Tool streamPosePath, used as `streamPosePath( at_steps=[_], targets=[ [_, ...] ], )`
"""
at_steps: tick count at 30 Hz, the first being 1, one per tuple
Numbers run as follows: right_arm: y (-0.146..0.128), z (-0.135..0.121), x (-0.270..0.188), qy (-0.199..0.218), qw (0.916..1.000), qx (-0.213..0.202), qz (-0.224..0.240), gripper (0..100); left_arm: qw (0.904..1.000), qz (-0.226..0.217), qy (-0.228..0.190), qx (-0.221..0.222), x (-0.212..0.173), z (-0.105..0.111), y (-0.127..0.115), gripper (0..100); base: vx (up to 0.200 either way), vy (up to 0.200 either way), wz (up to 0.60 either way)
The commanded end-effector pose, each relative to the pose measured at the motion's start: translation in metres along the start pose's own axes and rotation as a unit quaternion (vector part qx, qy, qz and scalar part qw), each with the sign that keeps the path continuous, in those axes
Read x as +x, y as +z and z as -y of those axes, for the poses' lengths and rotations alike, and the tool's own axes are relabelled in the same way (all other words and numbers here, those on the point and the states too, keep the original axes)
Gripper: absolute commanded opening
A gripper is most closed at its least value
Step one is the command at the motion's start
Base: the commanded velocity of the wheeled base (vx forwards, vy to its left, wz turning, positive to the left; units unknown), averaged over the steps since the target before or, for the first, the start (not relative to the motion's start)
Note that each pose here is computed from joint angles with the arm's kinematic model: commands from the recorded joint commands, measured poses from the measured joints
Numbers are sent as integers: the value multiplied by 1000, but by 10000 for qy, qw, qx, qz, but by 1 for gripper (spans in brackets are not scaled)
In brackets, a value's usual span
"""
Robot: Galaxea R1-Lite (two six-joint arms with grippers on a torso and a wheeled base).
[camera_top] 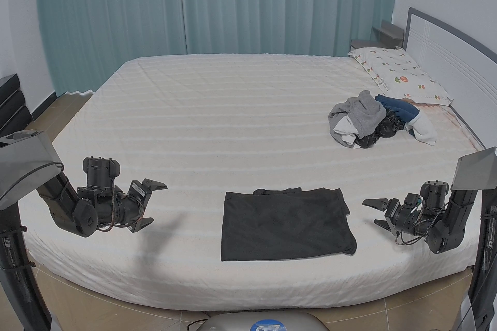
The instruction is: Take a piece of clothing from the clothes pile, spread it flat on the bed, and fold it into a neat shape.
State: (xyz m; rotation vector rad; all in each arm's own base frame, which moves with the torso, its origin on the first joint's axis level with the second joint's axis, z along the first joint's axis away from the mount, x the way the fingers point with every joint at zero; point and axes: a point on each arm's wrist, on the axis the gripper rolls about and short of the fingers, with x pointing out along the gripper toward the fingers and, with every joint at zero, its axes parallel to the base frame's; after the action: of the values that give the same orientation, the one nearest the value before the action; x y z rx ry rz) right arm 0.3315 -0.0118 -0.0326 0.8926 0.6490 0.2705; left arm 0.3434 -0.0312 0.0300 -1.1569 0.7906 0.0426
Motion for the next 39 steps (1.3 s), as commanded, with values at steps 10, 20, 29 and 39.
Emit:
streamPosePath(
  at_steps=[10, 20, 29, 39],
  targets=[
    [0, 4, 3, -10, 10000, 31, 15, 100, 9997, -187, -152, 103, 10, 14, -15, 100, 0, -200, 0],
    [0, 4, 3, -7, 10000, 28, 9, 100, 9995, -246, -169, 91, 12, 17, -20, 100, 0, -200, 0],
    [0, 4, 3, -7, 10000, 21, 9, 100, 9983, -110, 27, 573, 33, 16, -33, 100, 0, -67, 0],
    [-1, 4, 3, -23, 10000, 22, -6, 100, 9674, -217, 439, 2483, 69, -5, -60, 100, 0, 0, 0]
  ],
)
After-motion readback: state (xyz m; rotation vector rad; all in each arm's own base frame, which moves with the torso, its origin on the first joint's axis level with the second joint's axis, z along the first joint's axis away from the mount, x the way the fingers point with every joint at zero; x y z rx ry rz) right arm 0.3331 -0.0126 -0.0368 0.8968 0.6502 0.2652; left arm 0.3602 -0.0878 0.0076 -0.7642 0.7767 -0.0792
